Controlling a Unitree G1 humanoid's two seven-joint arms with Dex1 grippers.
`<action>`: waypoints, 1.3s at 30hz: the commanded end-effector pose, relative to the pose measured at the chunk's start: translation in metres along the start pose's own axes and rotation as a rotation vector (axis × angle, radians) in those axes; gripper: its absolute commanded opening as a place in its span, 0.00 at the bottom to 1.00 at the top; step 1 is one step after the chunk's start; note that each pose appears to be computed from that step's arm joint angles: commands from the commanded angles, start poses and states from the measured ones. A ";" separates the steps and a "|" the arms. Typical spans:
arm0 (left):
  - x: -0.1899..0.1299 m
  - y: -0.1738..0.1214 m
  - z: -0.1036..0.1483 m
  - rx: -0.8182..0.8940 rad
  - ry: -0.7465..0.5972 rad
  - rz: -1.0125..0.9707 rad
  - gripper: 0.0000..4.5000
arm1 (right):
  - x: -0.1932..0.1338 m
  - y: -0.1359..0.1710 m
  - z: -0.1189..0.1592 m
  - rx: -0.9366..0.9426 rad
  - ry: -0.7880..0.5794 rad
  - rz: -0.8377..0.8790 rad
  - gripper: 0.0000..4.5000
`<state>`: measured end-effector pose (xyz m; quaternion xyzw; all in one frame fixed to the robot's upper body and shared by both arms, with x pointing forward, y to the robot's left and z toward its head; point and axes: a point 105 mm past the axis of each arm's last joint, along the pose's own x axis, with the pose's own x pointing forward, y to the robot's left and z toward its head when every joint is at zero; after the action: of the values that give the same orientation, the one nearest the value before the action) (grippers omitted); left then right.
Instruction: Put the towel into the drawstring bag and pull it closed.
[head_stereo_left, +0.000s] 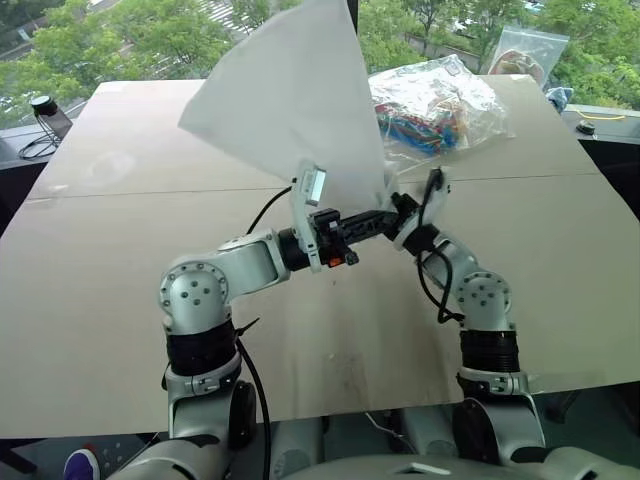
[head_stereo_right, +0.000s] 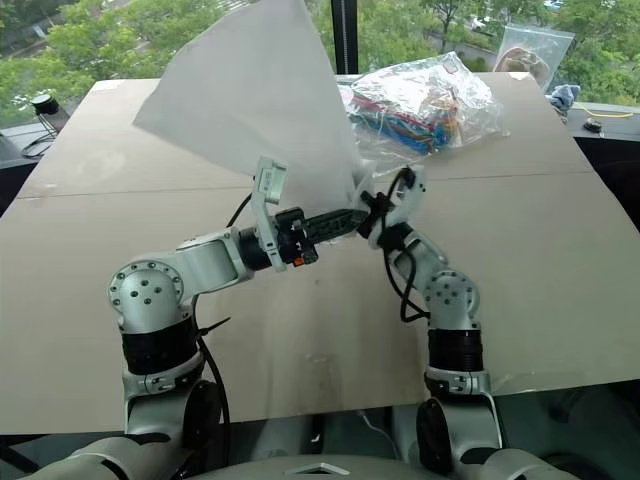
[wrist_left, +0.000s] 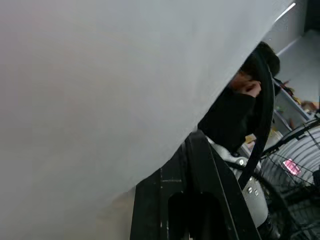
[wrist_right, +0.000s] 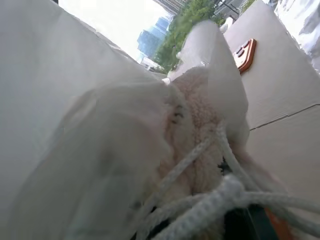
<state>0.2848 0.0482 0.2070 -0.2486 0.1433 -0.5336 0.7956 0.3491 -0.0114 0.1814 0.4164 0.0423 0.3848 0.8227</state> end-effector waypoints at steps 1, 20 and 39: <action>0.001 -0.010 0.005 0.002 -0.009 -0.047 0.00 | 0.002 0.021 0.005 0.028 -0.039 0.107 0.00; -0.005 0.013 0.024 0.000 -0.105 0.086 0.00 | -0.022 0.039 0.060 0.308 -0.198 0.255 0.00; 0.000 -0.021 0.012 -0.169 -0.010 -0.142 0.00 | -0.032 0.031 0.001 0.032 0.107 0.237 0.00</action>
<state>0.2722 0.0376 0.2114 -0.3171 0.2043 -0.5707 0.7293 0.3216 -0.0267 0.1885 0.4252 0.0520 0.4689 0.7725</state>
